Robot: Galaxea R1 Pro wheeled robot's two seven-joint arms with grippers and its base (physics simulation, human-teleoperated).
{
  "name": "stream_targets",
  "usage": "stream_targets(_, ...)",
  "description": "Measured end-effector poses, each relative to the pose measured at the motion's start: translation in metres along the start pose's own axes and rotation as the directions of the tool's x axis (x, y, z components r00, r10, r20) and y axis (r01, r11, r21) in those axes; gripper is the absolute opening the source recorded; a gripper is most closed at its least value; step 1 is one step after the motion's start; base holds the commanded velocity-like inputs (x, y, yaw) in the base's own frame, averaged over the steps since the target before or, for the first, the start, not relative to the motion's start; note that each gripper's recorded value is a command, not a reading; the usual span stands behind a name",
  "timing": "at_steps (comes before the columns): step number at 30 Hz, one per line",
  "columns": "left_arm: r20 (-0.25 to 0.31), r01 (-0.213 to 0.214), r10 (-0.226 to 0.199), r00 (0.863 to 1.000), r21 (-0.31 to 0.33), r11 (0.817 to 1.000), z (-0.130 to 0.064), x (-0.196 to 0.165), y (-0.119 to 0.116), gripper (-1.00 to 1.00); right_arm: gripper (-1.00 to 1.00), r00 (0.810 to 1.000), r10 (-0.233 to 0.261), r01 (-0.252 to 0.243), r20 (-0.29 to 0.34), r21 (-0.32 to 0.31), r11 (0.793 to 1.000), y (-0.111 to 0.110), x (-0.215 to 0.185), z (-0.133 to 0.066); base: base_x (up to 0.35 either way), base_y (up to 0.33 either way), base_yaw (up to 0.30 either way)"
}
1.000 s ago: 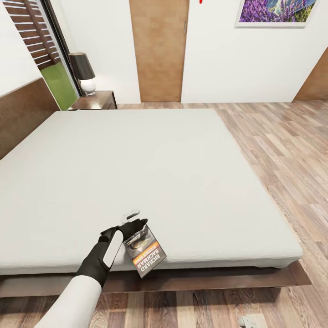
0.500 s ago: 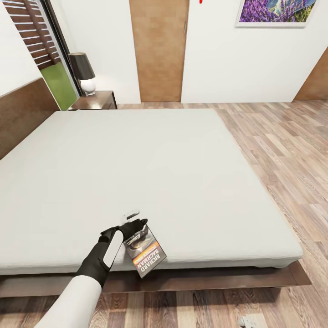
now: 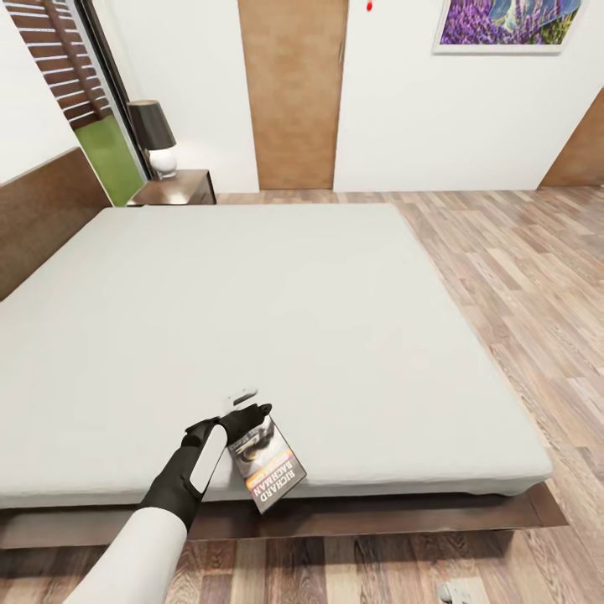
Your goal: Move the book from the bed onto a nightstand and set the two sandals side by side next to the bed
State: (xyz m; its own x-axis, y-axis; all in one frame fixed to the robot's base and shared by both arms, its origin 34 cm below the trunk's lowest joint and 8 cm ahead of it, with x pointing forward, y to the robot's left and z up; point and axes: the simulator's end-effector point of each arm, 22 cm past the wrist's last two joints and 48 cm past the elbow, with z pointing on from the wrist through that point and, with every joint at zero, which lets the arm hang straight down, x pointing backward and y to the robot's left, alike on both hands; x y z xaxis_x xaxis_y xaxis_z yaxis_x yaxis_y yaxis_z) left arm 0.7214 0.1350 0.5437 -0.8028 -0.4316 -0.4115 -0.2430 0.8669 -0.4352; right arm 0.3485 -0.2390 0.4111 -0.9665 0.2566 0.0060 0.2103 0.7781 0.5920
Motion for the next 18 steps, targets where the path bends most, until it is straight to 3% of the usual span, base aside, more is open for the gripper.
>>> stream_targets(18,-0.001,-0.001,0.001,1.0,0.0,1.0,-0.024,-0.015,-0.015,1.0,1.0,1.0,0.003,-0.003,-0.005,0.001,1.0,0.019,0.001,-0.026,0.0,0.0,0.0)
